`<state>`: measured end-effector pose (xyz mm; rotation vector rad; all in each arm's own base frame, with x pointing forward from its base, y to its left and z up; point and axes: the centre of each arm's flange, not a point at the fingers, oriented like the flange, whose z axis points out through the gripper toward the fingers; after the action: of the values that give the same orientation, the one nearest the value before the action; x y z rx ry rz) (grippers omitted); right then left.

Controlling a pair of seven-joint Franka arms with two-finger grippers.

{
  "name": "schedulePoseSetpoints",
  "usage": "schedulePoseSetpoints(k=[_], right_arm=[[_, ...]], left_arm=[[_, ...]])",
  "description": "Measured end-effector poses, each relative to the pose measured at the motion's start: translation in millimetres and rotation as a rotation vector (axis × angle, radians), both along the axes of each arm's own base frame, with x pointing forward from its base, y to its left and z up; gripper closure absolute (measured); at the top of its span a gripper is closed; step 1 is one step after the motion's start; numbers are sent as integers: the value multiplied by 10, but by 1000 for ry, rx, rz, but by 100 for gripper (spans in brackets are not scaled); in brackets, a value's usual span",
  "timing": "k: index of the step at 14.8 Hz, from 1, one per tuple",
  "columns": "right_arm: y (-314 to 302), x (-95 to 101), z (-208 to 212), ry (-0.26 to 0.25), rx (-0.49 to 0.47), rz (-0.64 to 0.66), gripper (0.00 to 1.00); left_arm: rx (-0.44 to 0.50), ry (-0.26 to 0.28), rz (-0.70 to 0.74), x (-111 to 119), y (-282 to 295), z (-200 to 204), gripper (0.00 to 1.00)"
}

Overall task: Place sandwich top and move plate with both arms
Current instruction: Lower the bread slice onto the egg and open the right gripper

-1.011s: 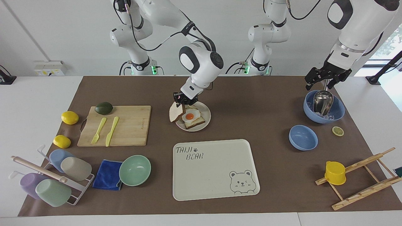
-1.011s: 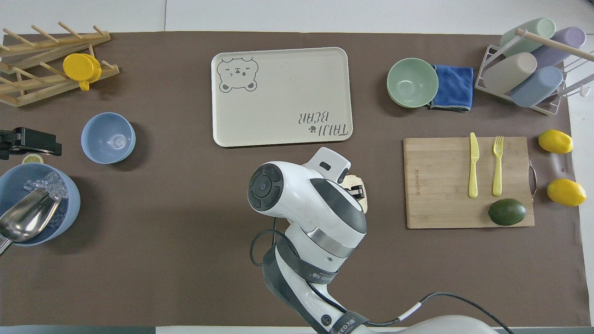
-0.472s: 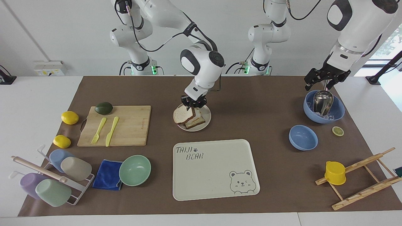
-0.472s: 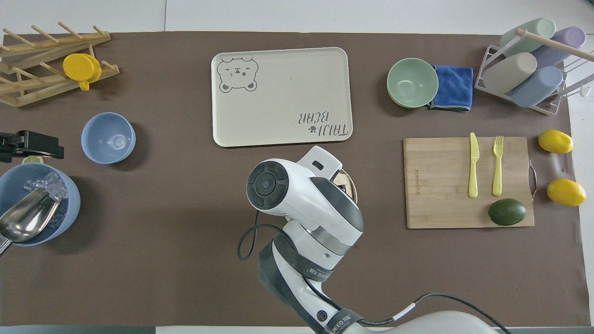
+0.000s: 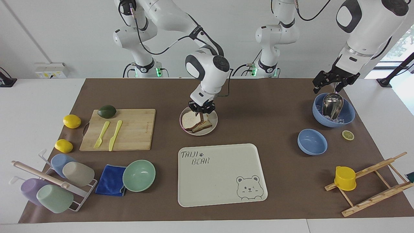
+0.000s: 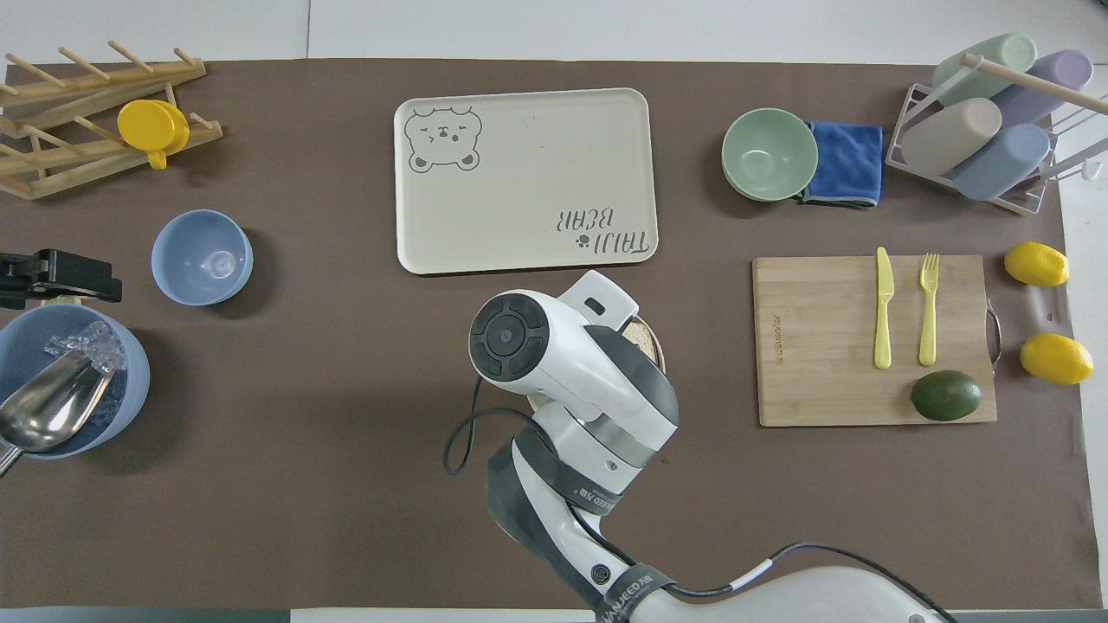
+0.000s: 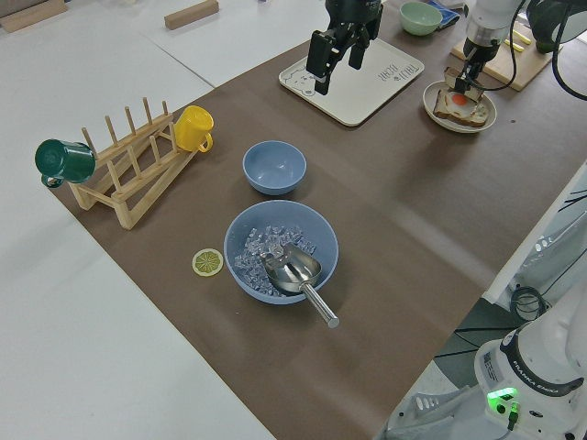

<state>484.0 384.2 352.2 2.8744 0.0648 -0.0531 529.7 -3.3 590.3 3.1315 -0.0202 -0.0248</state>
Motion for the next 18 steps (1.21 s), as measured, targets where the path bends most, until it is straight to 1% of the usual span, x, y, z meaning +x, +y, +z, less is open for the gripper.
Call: schedulePoseSetpoints(k=[8,9,11,13,16,18], right_arm=[[8,29,10,-4,36,-17,4],[19,42,63,1,63,-37,0],[-41,108,297,3,133,-94,0],[-277,240,654,-19,187,-156,0],[-874,434,1072,-21,200,-206,0],[-1364,563,1237,2,205,-255,0]], left_arm=[[-1,7,3,-53,14,-65,0],[-1,2,4,-57,20,-88,0],[-1,-6,6,-84,33,-140,0],[-2,-16,7,-119,38,-209,0],[-1,-22,2,-150,0,-346,0],[-3,-33,14,-142,-125,-483,0]])
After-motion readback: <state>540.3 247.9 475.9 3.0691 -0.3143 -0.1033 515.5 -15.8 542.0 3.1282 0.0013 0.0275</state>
